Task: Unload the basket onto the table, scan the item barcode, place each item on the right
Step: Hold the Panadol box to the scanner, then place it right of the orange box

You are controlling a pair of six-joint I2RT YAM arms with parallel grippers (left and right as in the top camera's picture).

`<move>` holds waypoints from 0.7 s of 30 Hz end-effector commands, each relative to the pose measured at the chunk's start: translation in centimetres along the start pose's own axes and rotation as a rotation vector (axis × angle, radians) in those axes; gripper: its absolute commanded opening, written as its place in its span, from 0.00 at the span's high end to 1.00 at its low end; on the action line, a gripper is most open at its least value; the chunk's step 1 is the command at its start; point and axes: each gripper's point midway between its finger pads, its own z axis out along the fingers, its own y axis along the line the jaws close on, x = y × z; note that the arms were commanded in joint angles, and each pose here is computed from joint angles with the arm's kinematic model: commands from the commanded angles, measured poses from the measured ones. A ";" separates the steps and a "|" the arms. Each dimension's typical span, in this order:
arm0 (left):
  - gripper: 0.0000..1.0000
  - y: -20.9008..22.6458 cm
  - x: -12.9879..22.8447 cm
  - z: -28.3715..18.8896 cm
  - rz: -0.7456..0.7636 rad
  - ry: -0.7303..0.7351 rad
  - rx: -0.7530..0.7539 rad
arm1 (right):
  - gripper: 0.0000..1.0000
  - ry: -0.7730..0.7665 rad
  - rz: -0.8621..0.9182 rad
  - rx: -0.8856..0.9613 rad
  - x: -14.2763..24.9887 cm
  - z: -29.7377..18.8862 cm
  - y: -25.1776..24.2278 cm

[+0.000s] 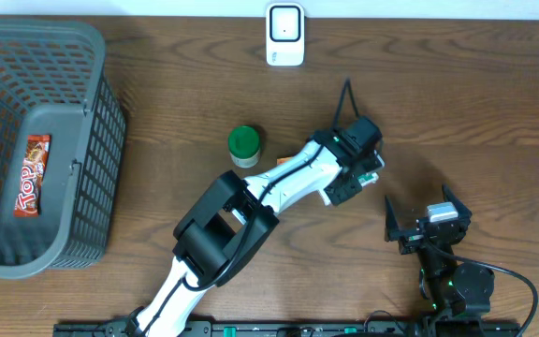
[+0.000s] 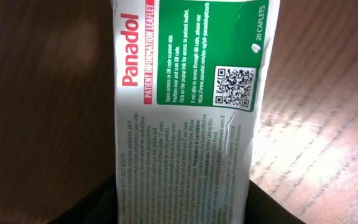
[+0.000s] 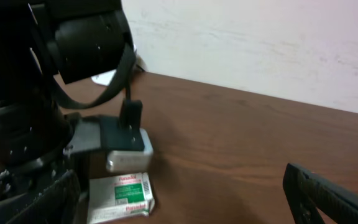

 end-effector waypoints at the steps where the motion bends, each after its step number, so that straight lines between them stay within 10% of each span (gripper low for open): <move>1: 0.46 1.7 1.2 0.5 0.065 0.061 -0.091 | 0.01 0.005 0.011 -0.003 0.2 0.0 0.1; 9: 0.06 5.7 -2.3 -15.5 0.041 -0.187 -0.344 | 0.01 0.005 0.011 -0.003 0.2 0.0 0.1; 14: 0.01 6.0 -1.9 -31.1 -0.006 -0.518 -0.430 | 0.01 0.005 0.011 -0.003 0.2 0.0 0.1; 19: 0.01 9.0 5.0 -45.1 -0.176 -0.778 -0.617 | 0.01 0.005 0.011 -0.003 0.2 0.0 0.1; 21: 0.01 13.0 12.5 -51.5 -0.490 -0.888 -0.786 | 0.01 0.005 0.011 -0.003 0.2 0.0 0.1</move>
